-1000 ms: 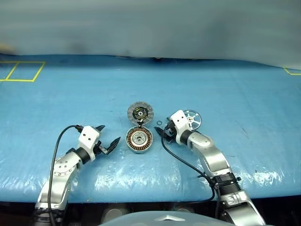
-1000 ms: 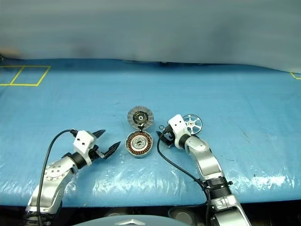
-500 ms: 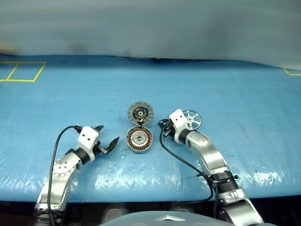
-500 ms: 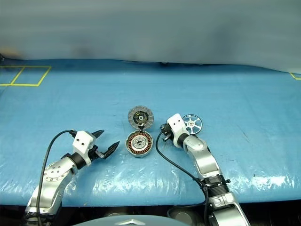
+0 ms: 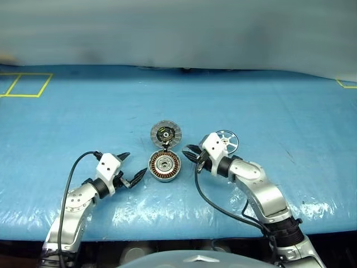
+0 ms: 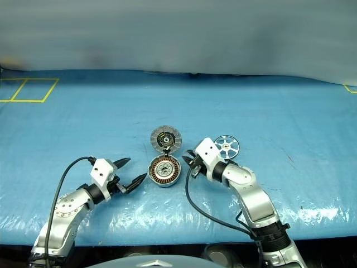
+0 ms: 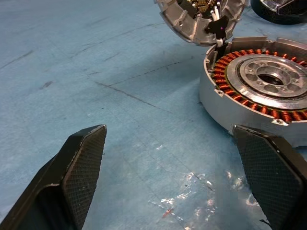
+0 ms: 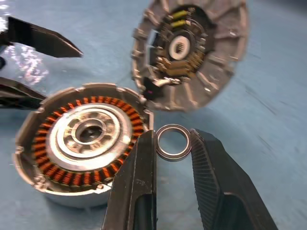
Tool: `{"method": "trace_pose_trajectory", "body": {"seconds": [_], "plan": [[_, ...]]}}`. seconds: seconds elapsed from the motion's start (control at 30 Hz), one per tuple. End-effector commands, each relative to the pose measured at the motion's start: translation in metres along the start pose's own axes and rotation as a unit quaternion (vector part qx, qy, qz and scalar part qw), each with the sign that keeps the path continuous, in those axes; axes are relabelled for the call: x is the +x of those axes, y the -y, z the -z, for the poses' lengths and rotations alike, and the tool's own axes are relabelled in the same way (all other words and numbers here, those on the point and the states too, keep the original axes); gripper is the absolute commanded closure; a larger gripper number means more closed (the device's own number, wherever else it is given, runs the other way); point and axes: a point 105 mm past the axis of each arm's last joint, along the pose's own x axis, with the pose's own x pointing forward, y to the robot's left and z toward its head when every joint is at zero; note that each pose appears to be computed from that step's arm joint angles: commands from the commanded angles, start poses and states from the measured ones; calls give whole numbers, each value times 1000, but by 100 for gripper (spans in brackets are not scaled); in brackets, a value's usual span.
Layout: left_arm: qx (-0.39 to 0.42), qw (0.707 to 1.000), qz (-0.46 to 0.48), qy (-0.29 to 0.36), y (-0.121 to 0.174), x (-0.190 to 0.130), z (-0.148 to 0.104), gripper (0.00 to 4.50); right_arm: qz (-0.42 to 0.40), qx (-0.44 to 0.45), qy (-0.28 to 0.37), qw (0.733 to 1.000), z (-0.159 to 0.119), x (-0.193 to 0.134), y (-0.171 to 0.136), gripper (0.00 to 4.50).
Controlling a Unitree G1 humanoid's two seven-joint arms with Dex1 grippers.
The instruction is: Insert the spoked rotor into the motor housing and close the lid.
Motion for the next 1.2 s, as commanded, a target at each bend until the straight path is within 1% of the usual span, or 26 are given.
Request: {"method": "trace_pose_trajectory", "body": {"seconds": [0.03,0.13,0.3,0.5,0.93,1.0,1.03,1.1,1.13,1.2], "plan": [[18,999,15,22,3,0,-12,0,-36,-19,28,999,-20,7,-13,385],[19,999,21,19,5,-1,-11,0,-66,-21,21,997,-16,17,-26,385],[19,1000,17,18,4,-2,-10,0,-75,-19,-1,997,-4,30,-31,385],[18,1000,10,16,4,-3,-8,0,-83,-11,-10,996,3,30,-35,385],[20,1000,3,12,2,-4,-6,0,-85,-4,-17,996,6,31,-36,385],[20,1000,1,12,1,-4,-6,0,-84,-5,-17,996,6,31,-36,311],[20,1000,0,12,1,-4,-6,0,-84,-7,-16,996,6,31,-36,287],[20,1000,-1,11,1,-5,-6,0,-86,-8,-4,996,1,31,-37,214],[20,1000,-1,11,1,-5,-6,0,-86,-8,2,996,-2,31,-37,186],[20,1000,-2,10,0,-5,-5,0,-84,-6,13,996,-8,31,-36,186]]}}
